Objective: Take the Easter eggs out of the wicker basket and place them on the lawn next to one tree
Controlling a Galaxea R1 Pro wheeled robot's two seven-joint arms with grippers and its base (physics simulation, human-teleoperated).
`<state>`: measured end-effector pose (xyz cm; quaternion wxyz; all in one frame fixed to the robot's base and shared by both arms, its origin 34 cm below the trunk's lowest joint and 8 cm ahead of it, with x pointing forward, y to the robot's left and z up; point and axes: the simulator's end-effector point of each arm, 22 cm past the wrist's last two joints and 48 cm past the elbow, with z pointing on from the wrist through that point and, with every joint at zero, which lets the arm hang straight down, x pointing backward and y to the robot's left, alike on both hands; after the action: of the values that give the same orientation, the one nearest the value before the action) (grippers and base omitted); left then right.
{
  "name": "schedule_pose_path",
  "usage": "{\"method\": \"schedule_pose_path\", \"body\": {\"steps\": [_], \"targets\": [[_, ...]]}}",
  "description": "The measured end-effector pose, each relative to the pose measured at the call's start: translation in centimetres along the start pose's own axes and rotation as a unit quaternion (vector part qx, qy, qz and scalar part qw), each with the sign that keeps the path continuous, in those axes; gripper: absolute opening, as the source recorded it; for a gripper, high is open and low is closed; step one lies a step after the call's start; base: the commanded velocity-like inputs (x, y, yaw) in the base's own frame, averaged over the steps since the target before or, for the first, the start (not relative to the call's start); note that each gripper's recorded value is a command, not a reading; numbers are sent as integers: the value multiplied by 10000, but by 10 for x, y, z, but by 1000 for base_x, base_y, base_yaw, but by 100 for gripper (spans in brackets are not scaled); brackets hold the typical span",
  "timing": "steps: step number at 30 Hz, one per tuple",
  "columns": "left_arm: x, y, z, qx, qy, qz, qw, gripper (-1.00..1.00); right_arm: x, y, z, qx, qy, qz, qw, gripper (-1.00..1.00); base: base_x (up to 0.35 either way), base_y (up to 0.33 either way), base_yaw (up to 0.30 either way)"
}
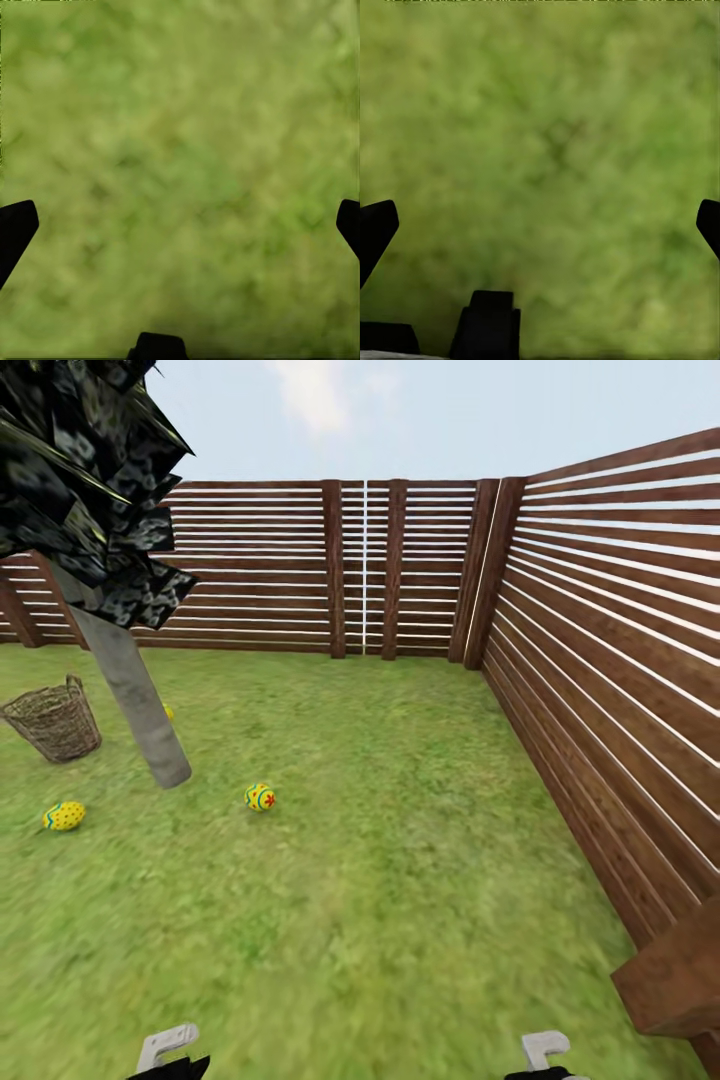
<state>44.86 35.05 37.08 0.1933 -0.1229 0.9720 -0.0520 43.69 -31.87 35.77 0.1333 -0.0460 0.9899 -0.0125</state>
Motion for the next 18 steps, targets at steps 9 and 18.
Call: {"method": "schedule_pose_path", "body": {"steps": [9,18], "targets": [[-5,-4,-15,4,36,54,10000,100,-7,-1,-17,-44,-4,-25,10000,100,0,0,0],[-13,-8,-30,7,37,39,10000,100,-13,-2,-33,-40,3,-29,10000,100,0,0,0]]}}
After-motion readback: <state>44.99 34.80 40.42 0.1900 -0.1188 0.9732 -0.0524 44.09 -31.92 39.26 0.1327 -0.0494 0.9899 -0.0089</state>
